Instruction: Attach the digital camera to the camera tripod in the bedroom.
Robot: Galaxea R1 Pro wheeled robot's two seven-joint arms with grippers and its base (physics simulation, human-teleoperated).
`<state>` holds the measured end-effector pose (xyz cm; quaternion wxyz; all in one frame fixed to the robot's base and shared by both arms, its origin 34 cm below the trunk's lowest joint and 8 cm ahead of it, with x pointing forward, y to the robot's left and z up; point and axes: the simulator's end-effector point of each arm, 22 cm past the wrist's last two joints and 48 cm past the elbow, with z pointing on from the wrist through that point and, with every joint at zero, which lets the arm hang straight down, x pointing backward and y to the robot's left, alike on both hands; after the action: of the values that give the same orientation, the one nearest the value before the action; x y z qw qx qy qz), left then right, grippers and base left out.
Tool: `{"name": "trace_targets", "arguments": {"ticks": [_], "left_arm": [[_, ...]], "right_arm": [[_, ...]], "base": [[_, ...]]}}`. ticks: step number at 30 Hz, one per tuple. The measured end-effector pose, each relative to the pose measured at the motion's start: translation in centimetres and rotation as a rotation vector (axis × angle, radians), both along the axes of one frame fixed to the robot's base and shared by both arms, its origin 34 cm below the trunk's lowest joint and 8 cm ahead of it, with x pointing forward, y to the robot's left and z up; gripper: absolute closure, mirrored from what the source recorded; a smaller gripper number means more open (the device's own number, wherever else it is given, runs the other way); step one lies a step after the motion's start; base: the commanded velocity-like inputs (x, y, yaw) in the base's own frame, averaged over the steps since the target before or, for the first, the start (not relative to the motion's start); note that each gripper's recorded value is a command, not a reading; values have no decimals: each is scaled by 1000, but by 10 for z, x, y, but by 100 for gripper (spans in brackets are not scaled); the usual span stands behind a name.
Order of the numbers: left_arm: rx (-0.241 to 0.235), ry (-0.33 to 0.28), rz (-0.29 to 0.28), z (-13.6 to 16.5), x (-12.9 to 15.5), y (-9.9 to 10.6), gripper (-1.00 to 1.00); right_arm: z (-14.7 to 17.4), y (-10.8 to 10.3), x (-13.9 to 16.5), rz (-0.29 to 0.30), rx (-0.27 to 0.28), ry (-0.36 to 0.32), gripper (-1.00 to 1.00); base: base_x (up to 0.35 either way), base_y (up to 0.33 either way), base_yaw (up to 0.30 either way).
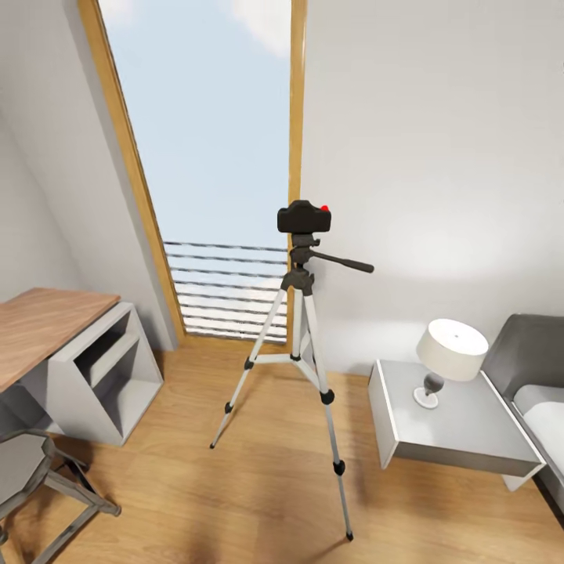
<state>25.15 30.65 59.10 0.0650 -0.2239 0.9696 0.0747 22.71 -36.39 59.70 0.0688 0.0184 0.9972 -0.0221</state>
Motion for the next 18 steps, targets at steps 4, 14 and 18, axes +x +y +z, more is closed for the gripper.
{"name": "trace_targets", "arguments": {"ticks": [4,14,18], "left_arm": [[0,-7,0,1,2,0,-100],[0,-23,0,3,9,0,-100],[0,-29,0,4,11,0,-100]], "right_arm": [[1,0,2,0,0,-6,-100],[2,0,2,3,1,-14,-100],[3,0,4,5,2,-19,-100]], "base": [[0,0,0],[0,0,0],[0,0,0]]}}
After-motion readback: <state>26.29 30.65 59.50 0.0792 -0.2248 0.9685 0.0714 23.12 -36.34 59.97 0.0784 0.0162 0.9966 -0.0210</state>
